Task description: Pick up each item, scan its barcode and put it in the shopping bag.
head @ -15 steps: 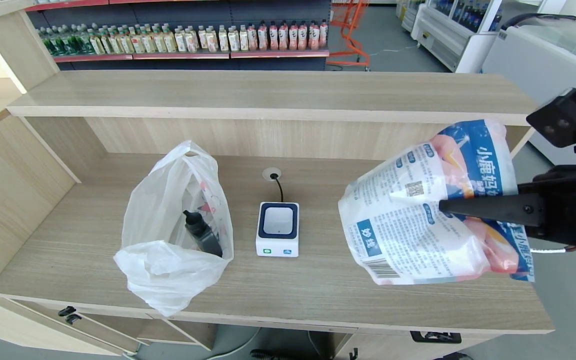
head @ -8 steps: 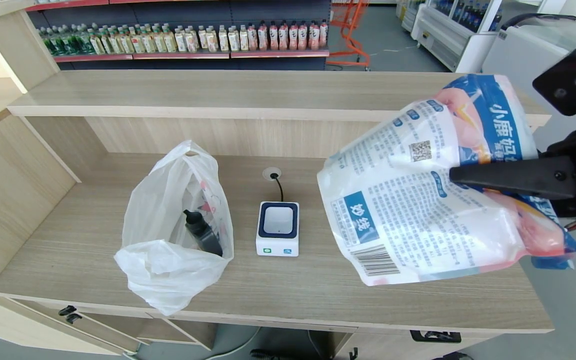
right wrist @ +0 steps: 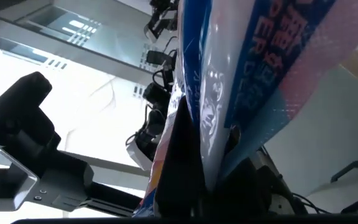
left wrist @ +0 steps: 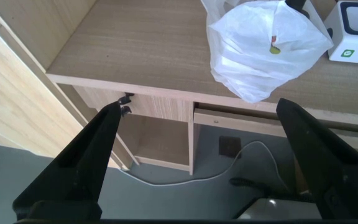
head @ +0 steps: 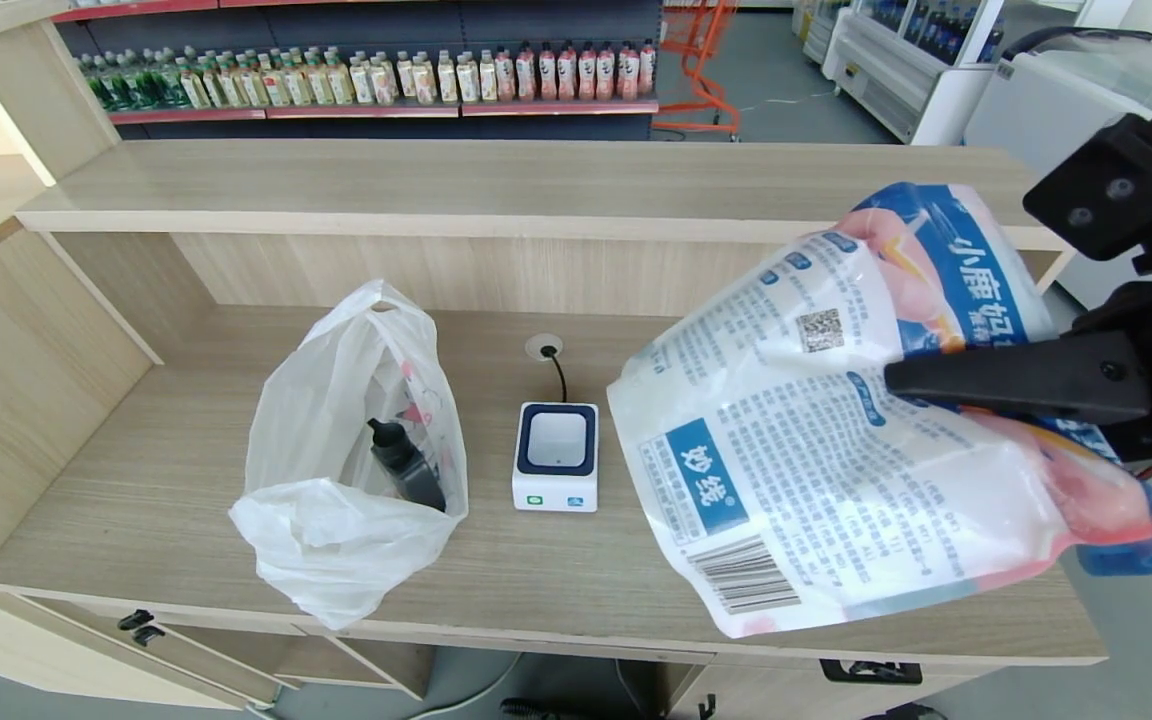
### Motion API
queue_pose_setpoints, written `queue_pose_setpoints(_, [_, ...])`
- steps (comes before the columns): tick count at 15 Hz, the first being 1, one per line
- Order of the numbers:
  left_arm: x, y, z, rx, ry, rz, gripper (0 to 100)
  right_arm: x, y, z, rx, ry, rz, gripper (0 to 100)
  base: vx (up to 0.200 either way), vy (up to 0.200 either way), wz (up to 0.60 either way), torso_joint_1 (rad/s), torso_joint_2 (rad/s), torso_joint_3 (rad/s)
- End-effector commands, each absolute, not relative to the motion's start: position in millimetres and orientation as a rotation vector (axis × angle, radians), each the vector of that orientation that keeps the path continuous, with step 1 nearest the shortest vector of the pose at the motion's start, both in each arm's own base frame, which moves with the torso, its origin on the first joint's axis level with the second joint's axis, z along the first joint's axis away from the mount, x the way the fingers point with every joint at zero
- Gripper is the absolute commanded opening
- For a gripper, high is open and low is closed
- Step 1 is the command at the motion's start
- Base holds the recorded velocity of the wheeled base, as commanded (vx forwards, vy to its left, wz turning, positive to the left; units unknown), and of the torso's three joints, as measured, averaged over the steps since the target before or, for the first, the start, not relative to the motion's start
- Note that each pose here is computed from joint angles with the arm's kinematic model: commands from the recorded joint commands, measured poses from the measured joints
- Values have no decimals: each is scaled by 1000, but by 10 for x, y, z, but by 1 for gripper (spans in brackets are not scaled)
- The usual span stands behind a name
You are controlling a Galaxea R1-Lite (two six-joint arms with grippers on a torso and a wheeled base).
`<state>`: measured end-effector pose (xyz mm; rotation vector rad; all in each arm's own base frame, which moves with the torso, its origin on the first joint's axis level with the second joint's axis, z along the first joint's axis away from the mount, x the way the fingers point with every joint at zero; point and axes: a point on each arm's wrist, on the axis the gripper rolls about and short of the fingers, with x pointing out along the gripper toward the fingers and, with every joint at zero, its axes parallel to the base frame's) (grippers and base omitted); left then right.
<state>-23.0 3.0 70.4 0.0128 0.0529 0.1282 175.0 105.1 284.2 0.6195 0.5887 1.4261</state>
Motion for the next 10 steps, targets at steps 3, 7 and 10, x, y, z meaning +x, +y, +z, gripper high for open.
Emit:
queue_pose_setpoints(3, [-230,30,703,13,53,129,100,1700,1018,2868,650,606,1418,0,0,0,0,0,0,0])
queue_pose_setpoints(7, [-230,30,703,13,53,129,100,1693,1012,2878,649,600,1418,0,0,0,0,0,0,0])
queue_pose_setpoints(10, [-230,30,703,13,53,129,100,1681,1006,2891,646,591,1422,0,0,0,0,0,0,0])
